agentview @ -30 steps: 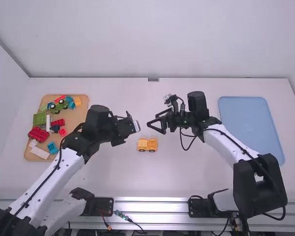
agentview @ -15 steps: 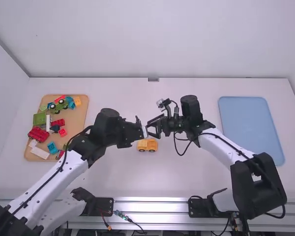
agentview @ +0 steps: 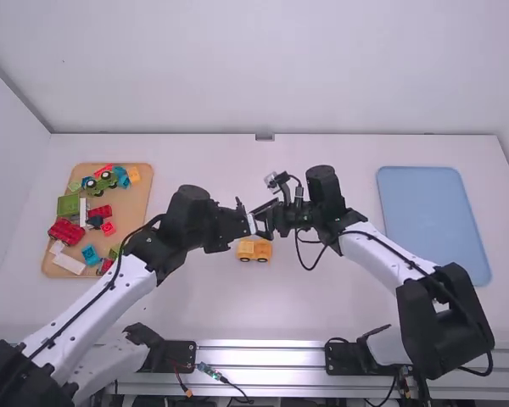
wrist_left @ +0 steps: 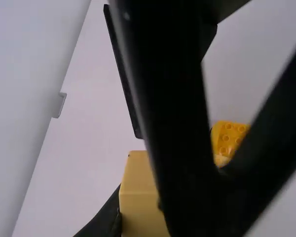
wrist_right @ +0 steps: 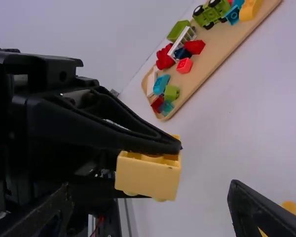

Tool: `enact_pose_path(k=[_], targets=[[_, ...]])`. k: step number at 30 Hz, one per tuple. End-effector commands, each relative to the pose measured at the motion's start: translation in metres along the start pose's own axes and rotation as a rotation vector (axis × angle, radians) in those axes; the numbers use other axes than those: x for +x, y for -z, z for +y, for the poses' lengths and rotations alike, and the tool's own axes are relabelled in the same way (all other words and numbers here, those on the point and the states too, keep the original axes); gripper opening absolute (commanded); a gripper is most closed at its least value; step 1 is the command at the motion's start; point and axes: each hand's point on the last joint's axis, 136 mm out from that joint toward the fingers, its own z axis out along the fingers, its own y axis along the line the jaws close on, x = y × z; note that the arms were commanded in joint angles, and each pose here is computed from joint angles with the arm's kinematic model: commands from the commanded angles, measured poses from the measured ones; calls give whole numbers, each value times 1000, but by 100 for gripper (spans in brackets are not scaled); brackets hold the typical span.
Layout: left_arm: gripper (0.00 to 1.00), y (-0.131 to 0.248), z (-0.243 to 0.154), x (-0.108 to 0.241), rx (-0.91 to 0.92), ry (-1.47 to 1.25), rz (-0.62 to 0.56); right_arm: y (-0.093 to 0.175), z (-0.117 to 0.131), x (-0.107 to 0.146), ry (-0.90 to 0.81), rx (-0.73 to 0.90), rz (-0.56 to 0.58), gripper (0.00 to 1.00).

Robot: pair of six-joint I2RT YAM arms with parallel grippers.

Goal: Assemble lego blocks to make yellow taxi

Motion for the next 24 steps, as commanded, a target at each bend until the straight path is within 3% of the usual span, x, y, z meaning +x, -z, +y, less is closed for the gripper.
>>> enact_pose_path(k=[1, 9, 13, 24], targets=[[9, -3, -5, 0, 19, 20, -7, -2, 4, 1, 8, 3, 1, 82], [9, -4, -6, -3, 22, 11, -16, -1, -1, 0, 5, 33, -9, 69], [10, -3, -13, -12, 65, 7, -69, -3, 1, 1, 9, 28, -4, 67], [10, -3, -12, -11, 59, 8, -60, -3, 1, 0, 10, 26, -6, 64]])
